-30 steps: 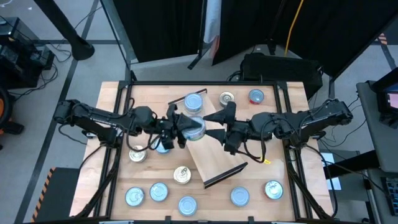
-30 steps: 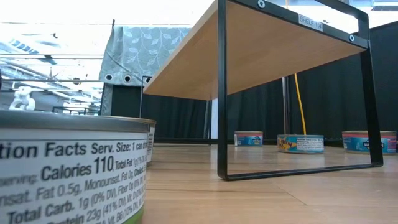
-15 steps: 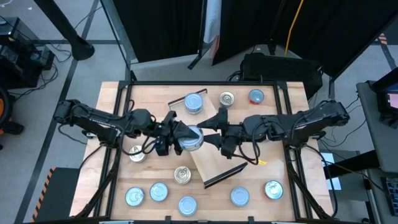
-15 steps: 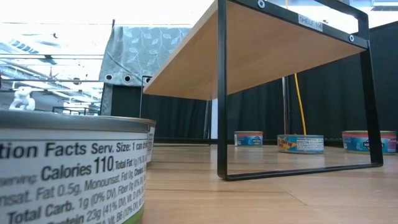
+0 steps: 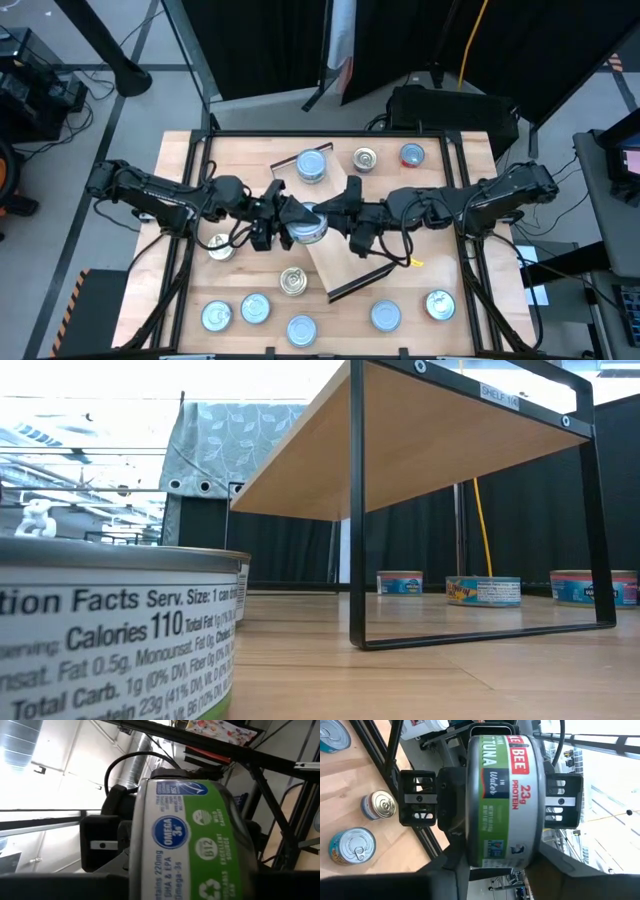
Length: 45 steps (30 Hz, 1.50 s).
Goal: Stack canned seafood by type on shelf
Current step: Stack the green tuna can on top of the other tuna can on the shelf
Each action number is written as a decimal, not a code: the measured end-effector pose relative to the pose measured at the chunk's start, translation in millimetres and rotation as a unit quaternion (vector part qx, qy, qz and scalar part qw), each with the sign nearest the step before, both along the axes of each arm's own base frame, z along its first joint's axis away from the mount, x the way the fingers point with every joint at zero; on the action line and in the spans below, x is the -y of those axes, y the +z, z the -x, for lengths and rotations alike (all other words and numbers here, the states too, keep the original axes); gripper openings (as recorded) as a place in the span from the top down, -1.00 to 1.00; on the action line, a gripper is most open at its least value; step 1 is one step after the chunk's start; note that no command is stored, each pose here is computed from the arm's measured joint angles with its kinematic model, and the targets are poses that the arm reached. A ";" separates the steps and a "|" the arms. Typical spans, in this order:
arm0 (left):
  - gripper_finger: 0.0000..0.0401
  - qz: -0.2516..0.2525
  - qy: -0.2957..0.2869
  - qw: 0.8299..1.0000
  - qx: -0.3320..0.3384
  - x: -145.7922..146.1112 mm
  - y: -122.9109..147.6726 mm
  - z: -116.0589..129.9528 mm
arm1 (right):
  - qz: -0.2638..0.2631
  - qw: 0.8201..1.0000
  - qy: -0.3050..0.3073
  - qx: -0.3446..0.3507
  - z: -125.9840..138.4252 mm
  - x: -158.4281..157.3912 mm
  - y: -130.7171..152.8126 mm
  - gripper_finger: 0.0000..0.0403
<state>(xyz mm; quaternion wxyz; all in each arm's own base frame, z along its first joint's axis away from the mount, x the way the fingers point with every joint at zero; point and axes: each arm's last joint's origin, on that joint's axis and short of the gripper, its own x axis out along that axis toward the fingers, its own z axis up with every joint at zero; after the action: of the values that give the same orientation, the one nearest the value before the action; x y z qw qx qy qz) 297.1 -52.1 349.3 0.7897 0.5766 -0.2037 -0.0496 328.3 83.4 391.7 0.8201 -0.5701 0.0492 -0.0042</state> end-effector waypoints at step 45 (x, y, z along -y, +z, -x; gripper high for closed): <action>-0.61 0.186 0.163 0.963 -0.106 3.6 24.0 59.6 | 0.021 0.954 -0.293 -0.055 8.0 58.2 -6.5 0.36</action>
<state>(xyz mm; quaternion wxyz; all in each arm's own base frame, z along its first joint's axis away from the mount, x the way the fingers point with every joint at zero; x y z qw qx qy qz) 237.5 -55.7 373.3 0.8976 0.4362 -0.0272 0.0580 320.3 25.2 385.2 0.7667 -0.5469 0.2590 -0.2144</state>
